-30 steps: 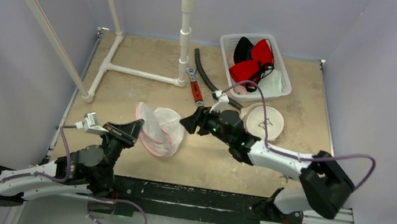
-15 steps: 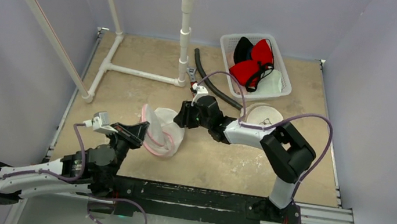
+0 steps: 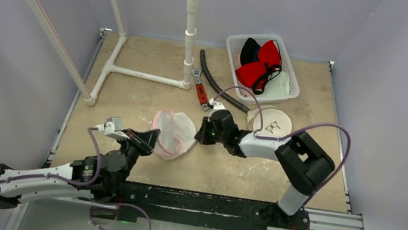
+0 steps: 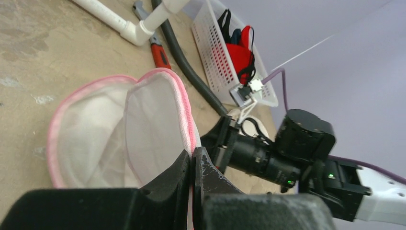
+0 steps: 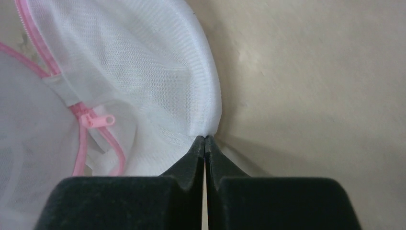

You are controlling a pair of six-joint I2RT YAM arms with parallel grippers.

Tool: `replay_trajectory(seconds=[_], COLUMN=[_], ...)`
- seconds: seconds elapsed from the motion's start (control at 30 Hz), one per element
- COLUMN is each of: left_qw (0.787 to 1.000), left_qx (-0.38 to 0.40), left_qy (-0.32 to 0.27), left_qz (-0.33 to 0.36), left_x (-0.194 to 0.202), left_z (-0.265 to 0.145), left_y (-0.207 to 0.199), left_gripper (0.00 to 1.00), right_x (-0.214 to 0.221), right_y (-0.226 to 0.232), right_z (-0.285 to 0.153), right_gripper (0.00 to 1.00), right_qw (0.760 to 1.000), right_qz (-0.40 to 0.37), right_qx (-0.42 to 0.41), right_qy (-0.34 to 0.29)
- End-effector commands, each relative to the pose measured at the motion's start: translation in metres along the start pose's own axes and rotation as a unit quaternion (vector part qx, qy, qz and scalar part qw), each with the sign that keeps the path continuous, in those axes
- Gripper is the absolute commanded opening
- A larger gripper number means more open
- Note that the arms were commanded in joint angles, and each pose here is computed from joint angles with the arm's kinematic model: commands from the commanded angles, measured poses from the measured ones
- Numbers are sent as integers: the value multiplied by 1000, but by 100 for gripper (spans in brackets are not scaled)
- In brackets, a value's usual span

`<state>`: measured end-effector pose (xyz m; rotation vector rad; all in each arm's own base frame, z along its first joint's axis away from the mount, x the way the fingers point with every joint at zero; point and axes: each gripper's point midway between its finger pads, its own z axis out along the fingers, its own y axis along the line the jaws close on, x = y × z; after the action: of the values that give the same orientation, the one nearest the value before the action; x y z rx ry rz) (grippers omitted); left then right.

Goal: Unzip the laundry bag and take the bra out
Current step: Close the laundry bag at the center of the board.

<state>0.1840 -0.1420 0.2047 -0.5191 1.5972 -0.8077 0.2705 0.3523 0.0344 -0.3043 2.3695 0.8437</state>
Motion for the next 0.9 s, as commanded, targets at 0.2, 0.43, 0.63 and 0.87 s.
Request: replay_trajectory(seconds=[0.2, 0.43, 0.63, 0.87], left_qw=[1000, 1000, 999, 997], left_qx=[12, -10, -25, -42], left_qy=[25, 27, 37, 50], left_qz=[2, 0, 16, 35], left_x=[28, 43, 51, 38], left_z=[4, 6, 6, 0], left_y=[2, 23, 31, 30], left_gripper=[0, 6, 15, 54], right_x=[30, 35, -2, -18], right_y=[-43, -49, -23, 32], right_z=[-72, -93, -118, -116], right_gripper=[0, 0, 46, 51], right_qw=[994, 993, 991, 992], right_qz=[80, 82, 38, -36], right_qx=[32, 34, 1, -40], right_qy=[-61, -79, -132, -115])
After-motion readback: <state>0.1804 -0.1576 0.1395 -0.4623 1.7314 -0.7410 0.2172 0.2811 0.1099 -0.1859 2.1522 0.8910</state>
